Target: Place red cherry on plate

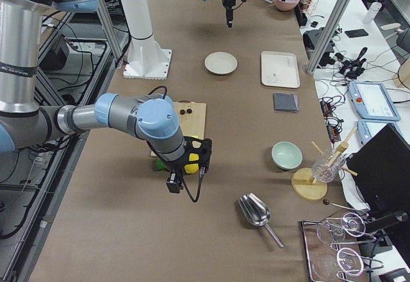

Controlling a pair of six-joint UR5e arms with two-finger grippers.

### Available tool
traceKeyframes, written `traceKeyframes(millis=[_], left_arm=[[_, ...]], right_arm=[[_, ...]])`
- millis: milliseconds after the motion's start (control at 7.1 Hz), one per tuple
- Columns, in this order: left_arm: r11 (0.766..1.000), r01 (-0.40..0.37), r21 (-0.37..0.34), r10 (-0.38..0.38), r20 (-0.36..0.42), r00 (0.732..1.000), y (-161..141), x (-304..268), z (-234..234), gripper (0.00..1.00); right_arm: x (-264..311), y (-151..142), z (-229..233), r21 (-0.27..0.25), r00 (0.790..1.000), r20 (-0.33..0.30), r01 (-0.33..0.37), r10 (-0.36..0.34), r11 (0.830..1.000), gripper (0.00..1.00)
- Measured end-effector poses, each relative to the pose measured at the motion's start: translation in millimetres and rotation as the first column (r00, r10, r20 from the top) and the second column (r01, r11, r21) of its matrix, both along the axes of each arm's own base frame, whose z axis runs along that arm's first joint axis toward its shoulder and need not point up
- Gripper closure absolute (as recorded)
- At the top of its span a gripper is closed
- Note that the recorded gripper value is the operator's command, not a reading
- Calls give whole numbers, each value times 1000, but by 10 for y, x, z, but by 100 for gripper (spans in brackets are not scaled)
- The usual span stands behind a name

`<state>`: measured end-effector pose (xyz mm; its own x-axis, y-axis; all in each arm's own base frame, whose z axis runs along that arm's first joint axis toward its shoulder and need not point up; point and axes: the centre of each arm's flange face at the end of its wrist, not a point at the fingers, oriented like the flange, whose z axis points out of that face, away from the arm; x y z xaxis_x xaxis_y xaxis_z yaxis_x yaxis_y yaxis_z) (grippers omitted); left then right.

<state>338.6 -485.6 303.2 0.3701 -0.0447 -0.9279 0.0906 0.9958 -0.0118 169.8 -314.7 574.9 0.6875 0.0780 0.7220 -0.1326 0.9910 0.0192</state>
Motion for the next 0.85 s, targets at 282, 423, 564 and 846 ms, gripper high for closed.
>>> traceKeyframes(millis=[282, 423, 564, 846], left_arm=[[995, -41, 96, 39, 25, 999, -98, -1383, 779, 2], [988, -51, 143, 45, 47, 998, -67, -1972, 1212, 2], [982, -54, 182, 40, 76, 996, -37, -2423, 1553, 2], [973, -63, 221, 39, 113, 993, -13, -2996, 1908, 2]], right_arm=[[-110, -84, -211, 41, 1000, -1, 27, -27, 999, 0], [-219, -211, -363, 64, 999, 6, 48, -48, 997, 0], [-378, -363, -547, 74, 998, 13, 63, -64, 995, 0], [-995, -660, -1165, 41, 997, 36, 69, -70, 997, 0]])
